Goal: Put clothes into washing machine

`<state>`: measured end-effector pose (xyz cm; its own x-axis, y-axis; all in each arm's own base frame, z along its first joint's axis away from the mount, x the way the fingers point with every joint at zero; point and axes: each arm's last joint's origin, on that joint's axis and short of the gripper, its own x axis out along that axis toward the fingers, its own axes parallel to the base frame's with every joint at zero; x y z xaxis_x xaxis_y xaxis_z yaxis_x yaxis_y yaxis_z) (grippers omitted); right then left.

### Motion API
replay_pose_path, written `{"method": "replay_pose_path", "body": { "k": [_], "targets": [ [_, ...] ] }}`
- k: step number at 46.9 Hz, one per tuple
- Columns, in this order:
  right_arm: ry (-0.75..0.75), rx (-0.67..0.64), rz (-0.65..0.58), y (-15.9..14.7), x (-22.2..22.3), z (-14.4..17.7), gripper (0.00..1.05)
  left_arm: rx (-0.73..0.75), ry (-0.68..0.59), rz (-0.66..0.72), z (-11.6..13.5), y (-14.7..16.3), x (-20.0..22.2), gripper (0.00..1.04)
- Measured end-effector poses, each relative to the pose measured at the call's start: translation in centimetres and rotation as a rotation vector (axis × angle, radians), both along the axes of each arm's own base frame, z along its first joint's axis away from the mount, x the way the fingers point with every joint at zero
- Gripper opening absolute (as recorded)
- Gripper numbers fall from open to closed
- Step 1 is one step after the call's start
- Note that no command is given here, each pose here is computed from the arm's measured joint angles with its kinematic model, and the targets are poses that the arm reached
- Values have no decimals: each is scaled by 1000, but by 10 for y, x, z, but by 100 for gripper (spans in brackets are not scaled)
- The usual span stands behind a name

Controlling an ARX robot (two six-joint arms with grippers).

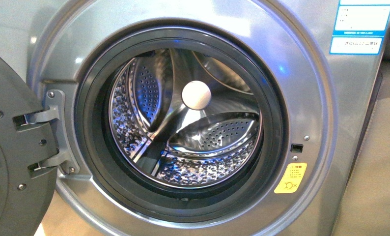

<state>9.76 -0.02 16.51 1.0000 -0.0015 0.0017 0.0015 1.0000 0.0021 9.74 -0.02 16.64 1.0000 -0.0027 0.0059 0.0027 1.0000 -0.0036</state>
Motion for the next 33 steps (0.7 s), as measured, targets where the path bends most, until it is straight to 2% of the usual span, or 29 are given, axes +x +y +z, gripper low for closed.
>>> {"method": "replay_pose_path", "body": {
  "k": [33],
  "targets": [
    [0,0,0,0,0,0,97,0,0,0,0,0,0,98]
  ]
}}
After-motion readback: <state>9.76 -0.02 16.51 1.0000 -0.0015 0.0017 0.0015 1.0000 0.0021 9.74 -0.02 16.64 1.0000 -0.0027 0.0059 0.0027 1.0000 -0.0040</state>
